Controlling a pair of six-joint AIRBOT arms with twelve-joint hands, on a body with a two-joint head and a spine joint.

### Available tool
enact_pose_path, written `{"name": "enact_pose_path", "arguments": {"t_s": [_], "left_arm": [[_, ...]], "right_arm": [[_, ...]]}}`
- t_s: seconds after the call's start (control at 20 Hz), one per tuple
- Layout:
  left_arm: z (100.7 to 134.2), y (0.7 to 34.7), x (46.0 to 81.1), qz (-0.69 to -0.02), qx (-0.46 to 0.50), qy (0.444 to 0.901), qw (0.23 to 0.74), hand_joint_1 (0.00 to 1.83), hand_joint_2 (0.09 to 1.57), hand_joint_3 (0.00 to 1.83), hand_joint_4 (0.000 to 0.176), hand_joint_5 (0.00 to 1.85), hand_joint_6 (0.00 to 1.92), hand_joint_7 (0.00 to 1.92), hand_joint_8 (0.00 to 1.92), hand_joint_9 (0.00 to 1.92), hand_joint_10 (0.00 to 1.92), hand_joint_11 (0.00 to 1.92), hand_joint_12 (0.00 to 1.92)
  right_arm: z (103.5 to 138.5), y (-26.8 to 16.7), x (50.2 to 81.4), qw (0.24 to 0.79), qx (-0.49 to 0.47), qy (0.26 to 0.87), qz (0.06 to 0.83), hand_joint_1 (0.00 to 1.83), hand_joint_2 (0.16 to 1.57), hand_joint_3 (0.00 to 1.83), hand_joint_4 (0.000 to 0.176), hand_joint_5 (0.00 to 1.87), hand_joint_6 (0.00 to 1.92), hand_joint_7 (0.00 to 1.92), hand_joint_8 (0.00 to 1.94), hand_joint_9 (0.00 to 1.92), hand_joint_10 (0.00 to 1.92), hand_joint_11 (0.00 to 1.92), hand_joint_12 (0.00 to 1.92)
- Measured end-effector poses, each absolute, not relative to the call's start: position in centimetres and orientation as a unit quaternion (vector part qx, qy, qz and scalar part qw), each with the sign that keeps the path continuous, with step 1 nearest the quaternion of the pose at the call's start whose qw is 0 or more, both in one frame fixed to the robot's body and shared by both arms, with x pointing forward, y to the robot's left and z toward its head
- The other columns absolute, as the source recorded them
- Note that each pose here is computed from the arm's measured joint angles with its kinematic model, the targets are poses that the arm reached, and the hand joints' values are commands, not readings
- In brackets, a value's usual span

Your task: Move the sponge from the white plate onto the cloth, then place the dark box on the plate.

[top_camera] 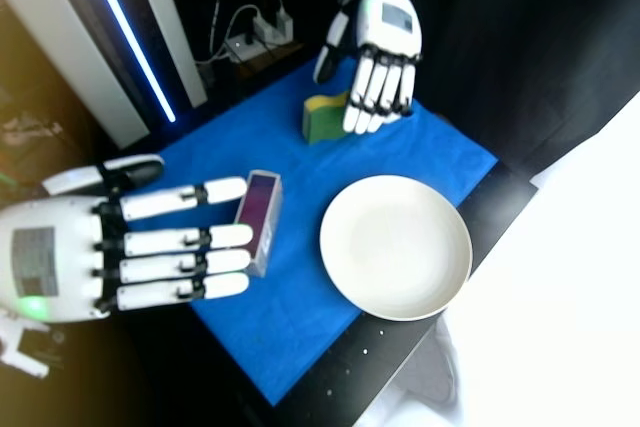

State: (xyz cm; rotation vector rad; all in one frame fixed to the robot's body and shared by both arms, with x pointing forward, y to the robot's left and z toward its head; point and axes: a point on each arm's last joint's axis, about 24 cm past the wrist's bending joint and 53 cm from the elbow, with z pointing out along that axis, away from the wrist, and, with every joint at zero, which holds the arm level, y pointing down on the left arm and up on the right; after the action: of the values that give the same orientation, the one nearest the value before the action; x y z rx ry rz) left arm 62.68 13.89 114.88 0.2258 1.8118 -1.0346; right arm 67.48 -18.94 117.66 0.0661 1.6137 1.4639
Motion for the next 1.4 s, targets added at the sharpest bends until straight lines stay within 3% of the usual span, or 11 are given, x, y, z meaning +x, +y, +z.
{"name": "enact_pose_path", "arguments": {"t_s": [0.3,0.45,0.65,0.8,0.85,0.9,0.95,1.0,1.05,1.25,1.4], "left_arm": [[117.1,14.0,61.7,-0.453,0.090,0.720,0.518,0.76,0.83,0.00,0.156,0.06,0.00,0.16,0.00,0.17,0.00,0.00,0.66],[117.4,13.8,61.4,-0.460,0.094,0.715,0.518,0.78,0.82,0.00,0.171,0.04,0.00,0.13,0.01,0.12,0.02,0.00,0.48],[117.4,13.8,61.4,-0.460,0.094,0.715,0.518,0.72,0.82,0.00,0.143,0.09,0.01,0.21,0.01,0.21,0.02,0.00,0.75],[117.2,13.9,61.4,-0.459,0.093,0.717,0.517,0.71,0.84,0.01,0.134,0.12,0.01,0.23,0.00,0.23,0.01,0.00,0.77],[117.0,13.9,61.3,-0.458,0.092,0.719,0.515,0.64,0.87,0.01,0.131,0.12,0.00,0.23,0.00,0.24,0.00,0.00,0.71],[116.9,13.9,61.3,-0.458,0.091,0.720,0.514,0.64,0.87,0.01,0.131,0.12,0.00,0.23,0.00,0.24,0.00,0.00,0.71],[116.8,13.9,61.2,-0.460,0.089,0.720,0.512,0.69,0.87,0.00,0.115,0.13,0.00,0.22,0.00,0.23,0.00,0.00,0.74],[116.8,14.0,61.2,-0.460,0.088,0.720,0.512,0.72,0.87,0.00,0.108,0.14,0.00,0.22,0.00,0.23,0.00,0.00,0.77],[116.6,14.0,61.1,-0.459,0.088,0.721,0.511,0.66,0.88,0.00,0.117,0.12,0.00,0.22,0.00,0.24,0.00,0.00,0.81],[116.2,14.3,61.1,-0.457,0.080,0.726,0.508,0.70,0.88,0.00,0.122,0.13,0.00,0.25,0.01,0.27,0.01,0.00,0.89],[116.2,14.4,61.2,-0.458,0.077,0.725,0.508,0.77,0.86,0.00,0.134,0.14,0.00,0.26,0.01,0.28,0.01,0.00,0.78]], "right_arm": [[115.9,-13.4,68.6,0.445,-0.041,0.690,0.570,0.85,0.83,0.01,0.161,0.20,0.01,0.09,0.00,0.05,0.00,0.07,0.00],[113.9,-13.0,70.1,0.418,-0.036,0.720,0.552,0.91,0.81,0.00,0.176,0.19,0.00,0.05,0.00,0.01,0.00,0.05,0.00],[111.7,-12.5,70.3,0.409,-0.062,0.752,0.513,0.89,0.78,0.00,0.132,0.25,0.00,0.12,0.01,0.11,0.01,0.18,0.07],[111.1,-12.8,70.6,0.410,-0.060,0.761,0.499,0.98,0.79,0.00,0.135,0.39,0.00,0.30,0.01,0.32,0.01,0.23,0.36],[110.6,-12.9,70.7,0.410,-0.063,0.767,0.489,1.03,0.86,0.00,0.071,0.56,0.01,0.51,0.01,0.52,0.02,0.25,0.66],[110.5,-12.9,70.8,0.410,-0.063,0.769,0.487,1.03,0.86,0.00,0.071,0.56,0.01,0.51,0.01,0.52,0.02,0.25,0.66],[110.2,-12.9,70.8,0.410,-0.063,0.771,0.483,1.05,0.95,0.02,0.000,0.82,0.00,0.78,0.13,0.67,0.52,0.36,1.26],[110.2,-12.9,70.8,0.409,-0.063,0.771,0.483,1.10,1.07,0.03,0.000,0.94,0.79,0.87,0.49,0.65,1.22,0.48,1.66],[110.3,-12.9,70.8,0.409,-0.063,0.771,0.483,1.10,1.15,0.01,0.000,0.88,1.09,0.76,1.17,0.70,1.61,0.67,1.87],[110.6,-12.8,70.9,0.409,-0.054,0.767,0.491,1.16,1.12,0.00,0.000,0.96,1.03,0.78,1.46,0.76,1.69,0.73,1.92],[112.5,-12.2,70.5,0.413,-0.042,0.741,0.527,1.26,1.10,0.00,0.000,0.91,1.08,1.09,0.85,1.01,1.10,0.90,1.41]]}}
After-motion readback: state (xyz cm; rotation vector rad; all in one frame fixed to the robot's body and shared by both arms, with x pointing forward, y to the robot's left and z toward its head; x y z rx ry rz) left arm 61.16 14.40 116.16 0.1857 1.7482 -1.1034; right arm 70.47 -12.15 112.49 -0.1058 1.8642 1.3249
